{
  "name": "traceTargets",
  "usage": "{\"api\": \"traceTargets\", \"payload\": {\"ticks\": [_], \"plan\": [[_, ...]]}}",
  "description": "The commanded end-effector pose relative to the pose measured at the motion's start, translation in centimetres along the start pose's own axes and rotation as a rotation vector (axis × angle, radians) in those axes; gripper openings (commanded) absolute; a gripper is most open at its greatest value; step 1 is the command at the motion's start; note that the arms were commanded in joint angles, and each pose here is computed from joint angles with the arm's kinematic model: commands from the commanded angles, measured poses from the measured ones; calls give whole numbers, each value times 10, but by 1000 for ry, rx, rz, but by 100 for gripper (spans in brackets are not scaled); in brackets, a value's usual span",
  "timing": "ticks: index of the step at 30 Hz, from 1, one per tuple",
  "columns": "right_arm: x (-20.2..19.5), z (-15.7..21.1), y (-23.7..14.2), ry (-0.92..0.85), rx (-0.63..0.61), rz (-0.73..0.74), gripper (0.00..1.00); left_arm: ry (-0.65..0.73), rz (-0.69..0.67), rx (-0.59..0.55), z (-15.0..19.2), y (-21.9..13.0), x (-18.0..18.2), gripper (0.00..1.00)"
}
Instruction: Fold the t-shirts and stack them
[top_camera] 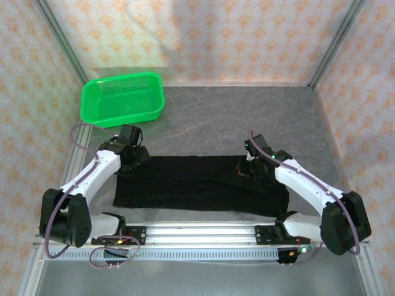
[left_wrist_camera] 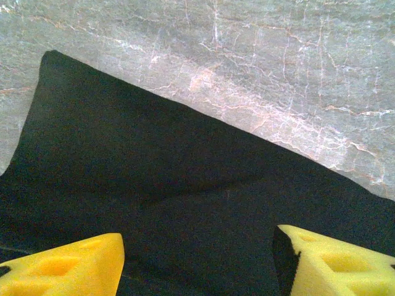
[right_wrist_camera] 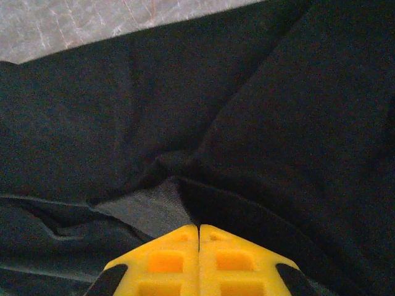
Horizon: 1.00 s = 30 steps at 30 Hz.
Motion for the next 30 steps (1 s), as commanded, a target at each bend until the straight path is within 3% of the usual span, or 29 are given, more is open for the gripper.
{"api": "traceTargets", "payload": {"ticks": [1,13,19,25,27,30], "plan": [[-6,13,-1,29,35,-19,0,5,-6,8,1,7,2,66],[18,48,13,-48,207,-117,0,5,-15,14,1,9,2,65],[19,74,28,-34,305,-68,0,2,-23,27,5,13,4,65],[-9,85,14,48,238,42,1,-1,-20,33,5,15,4,65],[-14,85,5,74,189,39,6,4,-19,31,5,15,4,65],[-15,85,-9,87,140,-3,25,6,-20,32,4,16,3,65]]}}
Point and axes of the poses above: each hand's point on the last joint's axis, 136 mm out from that joint toward the fingers, its own y axis out along the fingers, its own x axis along the line the jaws close on, z = x × y, the point moved 10 cm from there along -y, back along the fingers, and after that the axes turned 8 degrees about y, right-handed, at the moved point
